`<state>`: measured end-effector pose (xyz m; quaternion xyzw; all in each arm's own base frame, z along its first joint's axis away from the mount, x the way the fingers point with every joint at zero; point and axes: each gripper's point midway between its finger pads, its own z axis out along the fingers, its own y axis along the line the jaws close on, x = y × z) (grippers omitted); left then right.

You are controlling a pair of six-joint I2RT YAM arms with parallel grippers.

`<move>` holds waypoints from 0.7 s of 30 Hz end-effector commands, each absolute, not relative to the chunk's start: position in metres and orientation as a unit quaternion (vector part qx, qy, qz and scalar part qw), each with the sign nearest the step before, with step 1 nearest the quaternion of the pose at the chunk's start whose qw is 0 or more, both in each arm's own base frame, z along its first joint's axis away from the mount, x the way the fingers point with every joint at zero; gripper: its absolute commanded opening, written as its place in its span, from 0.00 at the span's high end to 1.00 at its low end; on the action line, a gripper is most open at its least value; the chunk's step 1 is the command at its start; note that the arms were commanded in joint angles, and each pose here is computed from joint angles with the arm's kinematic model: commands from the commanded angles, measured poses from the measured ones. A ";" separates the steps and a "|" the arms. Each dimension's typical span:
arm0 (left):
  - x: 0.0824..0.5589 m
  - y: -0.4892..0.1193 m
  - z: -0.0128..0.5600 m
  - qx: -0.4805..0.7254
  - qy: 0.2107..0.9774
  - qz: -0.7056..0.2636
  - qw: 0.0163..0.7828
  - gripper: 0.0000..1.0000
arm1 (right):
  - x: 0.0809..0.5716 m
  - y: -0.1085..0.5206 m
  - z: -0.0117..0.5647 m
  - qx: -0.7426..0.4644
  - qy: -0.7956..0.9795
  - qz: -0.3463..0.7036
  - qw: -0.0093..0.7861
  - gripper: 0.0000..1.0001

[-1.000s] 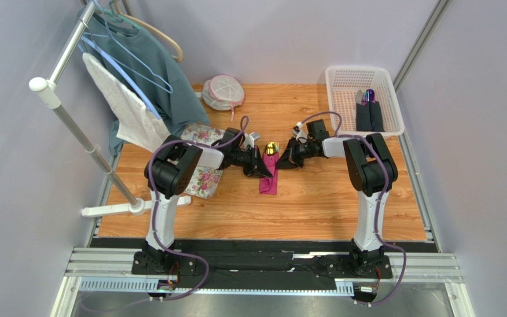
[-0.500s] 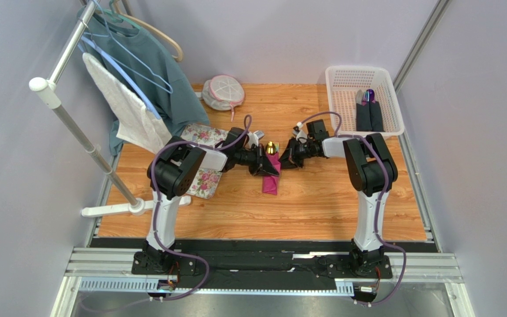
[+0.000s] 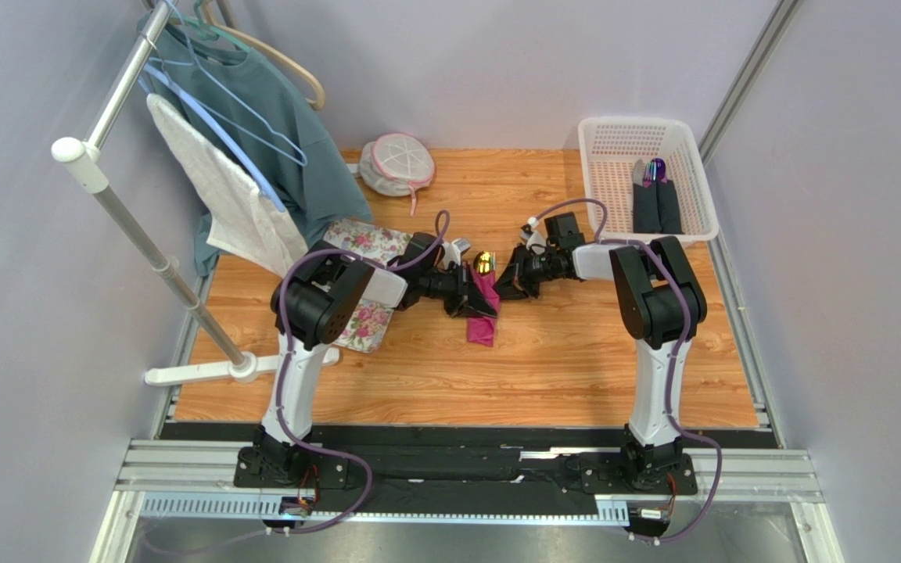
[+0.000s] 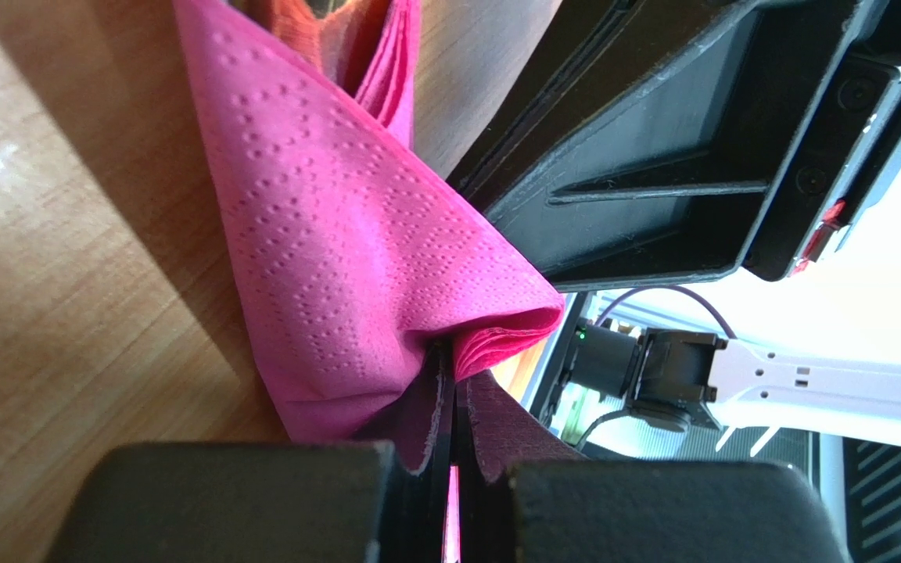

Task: Place the utensils on the paper napkin and roll it up

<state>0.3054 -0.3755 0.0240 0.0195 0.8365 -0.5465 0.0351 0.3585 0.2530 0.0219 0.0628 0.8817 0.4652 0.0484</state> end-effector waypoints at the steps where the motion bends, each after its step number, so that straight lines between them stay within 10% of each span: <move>1: 0.303 -0.379 0.009 0.019 0.842 -0.538 0.036 1.00 | 0.350 0.244 -0.018 0.083 0.910 0.404 0.039 1.00; 9: 0.295 -0.367 -0.014 0.000 0.862 -0.507 0.009 0.79 | 0.364 0.234 0.021 0.068 0.910 0.404 0.064 0.92; 21: 0.292 -0.368 -0.017 0.011 0.860 -0.510 0.002 0.48 | 0.379 0.217 0.069 0.068 0.895 0.432 0.082 0.49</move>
